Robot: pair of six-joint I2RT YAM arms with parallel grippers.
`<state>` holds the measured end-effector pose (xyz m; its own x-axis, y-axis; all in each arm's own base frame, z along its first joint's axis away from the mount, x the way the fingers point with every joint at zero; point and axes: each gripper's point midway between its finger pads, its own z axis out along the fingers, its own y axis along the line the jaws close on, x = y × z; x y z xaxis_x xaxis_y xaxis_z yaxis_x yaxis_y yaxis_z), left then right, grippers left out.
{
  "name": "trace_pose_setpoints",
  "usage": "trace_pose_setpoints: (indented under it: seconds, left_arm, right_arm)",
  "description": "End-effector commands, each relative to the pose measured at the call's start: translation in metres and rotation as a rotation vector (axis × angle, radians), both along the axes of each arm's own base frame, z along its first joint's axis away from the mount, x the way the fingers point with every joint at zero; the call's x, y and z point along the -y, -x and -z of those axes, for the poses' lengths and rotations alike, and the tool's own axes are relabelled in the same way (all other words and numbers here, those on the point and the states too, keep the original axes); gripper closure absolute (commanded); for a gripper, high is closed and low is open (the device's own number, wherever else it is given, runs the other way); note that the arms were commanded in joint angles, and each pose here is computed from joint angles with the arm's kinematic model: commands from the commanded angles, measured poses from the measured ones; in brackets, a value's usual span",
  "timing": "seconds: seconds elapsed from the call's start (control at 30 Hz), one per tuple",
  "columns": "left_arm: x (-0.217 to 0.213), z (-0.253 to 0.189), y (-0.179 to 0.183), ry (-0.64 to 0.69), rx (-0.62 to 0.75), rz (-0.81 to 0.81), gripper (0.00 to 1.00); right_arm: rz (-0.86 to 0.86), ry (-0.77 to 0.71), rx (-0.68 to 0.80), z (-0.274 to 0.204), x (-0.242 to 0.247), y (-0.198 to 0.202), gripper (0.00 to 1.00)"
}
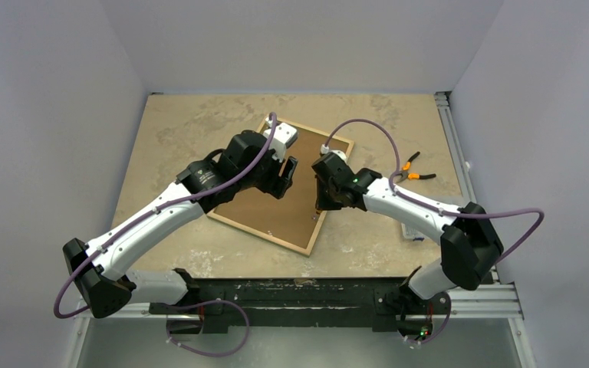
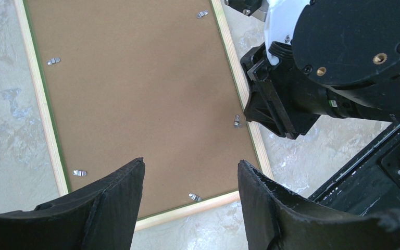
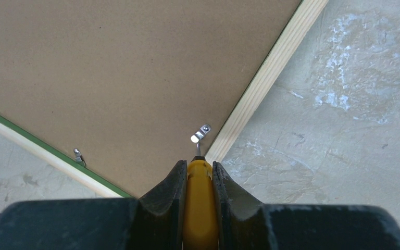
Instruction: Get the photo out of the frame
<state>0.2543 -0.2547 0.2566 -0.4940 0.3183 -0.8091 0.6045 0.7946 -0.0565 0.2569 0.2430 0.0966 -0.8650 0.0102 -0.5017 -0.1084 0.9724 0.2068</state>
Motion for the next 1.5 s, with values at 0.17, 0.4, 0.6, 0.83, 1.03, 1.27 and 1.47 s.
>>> trace_pose_setpoints:
  seconds: [0.17,0.4,0.6,0.83,1.03,1.27,1.47]
  left_arm:
    - [0.002,-0.004,-0.005,0.023,0.016,-0.008,0.36]
    - [0.004,0.008,-0.013,0.055,-0.034,-0.029,0.35]
    - [0.007,0.031,-0.028,0.156,-0.188,-0.083,0.29]
    - [0.024,0.077,-0.027,0.249,-0.430,-0.163,0.22]
    - [-0.038,0.135,-0.014,0.277,-0.646,-0.626,0.20]
    - [-0.071,0.189,0.033,0.314,-0.857,-1.032,0.13]
    - [-0.086,0.214,0.050,0.355,-0.927,-1.272,0.26]
  right_arm:
    - [-0.008,0.061,0.081,-0.009,-0.007,-0.029,1.00]
    - [-0.043,-0.022,0.135,-0.043,-0.019,-0.032,1.00]
    - [-0.019,-0.059,0.205,-0.060,0.002,-0.018,1.00]
    - [0.016,-0.106,0.237,-0.060,0.028,0.007,1.00]
    - [0.000,-0.141,0.299,-0.073,0.040,0.017,1.00]
    - [-0.038,-0.204,0.323,-0.077,0.041,0.030,1.00]
    - [-0.047,-0.262,0.327,-0.077,0.042,0.042,1.00]
